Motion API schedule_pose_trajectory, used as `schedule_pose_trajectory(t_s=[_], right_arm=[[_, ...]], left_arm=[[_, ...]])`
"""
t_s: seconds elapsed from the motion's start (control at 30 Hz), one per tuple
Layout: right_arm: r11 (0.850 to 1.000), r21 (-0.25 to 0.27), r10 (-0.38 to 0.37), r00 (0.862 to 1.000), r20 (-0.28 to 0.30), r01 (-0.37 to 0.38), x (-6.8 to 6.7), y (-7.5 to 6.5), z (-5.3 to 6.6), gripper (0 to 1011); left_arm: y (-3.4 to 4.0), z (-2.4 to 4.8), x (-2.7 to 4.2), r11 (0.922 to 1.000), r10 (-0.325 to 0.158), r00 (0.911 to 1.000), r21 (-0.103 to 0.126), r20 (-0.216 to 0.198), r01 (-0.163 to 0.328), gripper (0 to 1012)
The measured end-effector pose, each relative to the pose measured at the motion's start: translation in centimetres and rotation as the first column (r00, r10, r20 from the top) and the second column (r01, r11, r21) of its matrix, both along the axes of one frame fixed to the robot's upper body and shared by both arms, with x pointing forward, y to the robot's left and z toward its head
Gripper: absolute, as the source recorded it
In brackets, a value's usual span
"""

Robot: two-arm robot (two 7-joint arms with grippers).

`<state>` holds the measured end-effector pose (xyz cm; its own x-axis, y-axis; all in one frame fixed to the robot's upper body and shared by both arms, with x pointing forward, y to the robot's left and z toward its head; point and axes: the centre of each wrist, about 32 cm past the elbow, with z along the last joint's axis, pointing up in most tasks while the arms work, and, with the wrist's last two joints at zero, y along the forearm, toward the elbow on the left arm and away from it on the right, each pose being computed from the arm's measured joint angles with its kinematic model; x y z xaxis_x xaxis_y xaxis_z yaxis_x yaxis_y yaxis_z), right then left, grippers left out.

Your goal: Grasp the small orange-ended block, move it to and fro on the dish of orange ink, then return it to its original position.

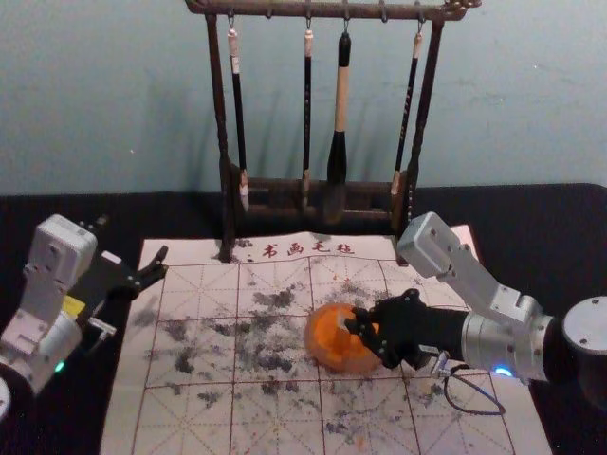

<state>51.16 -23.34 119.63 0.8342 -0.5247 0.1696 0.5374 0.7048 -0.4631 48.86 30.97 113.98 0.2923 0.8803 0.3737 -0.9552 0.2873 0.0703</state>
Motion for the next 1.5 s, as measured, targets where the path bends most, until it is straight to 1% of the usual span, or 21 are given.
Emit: schedule_pose_trajectory(t_s=[0.3, 0.63, 1.1, 1.5], right_arm=[[1.0, -0.007, -0.025, 1.0, 0.009, 0.025, 0.8, 0.0, 0.0, 57], [0.998, -0.017, -0.054, 0.998, 0.014, 0.054, 1.0, -0.8, 0.4, 57], [0.999, -0.014, -0.041, 0.999, -0.001, 0.041, -0.1, -1.4, 0.6, 57], [1.0, -0.01, -0.029, 0.999, -0.017, 0.029, -0.6, -1.4, 0.4, 57]], left_arm=[[0.0, 0.0, 0.0, 1.0, 0.0, 1.0, 0.0, 0.0, 0.0, 1001], [0.0, 0.0, 0.0, 1.0, 0.0, 1.0, 0.0, 0.0, 0.0, 1001], [0.0, 0.0, 0.0, 1.0, 0.0, 1.0, 0.0, 0.0, 0.0, 1001], [0.0, 0.0, 0.0, 1.0, 0.0, 1.0, 0.0, 0.0, 0.0, 1001]])
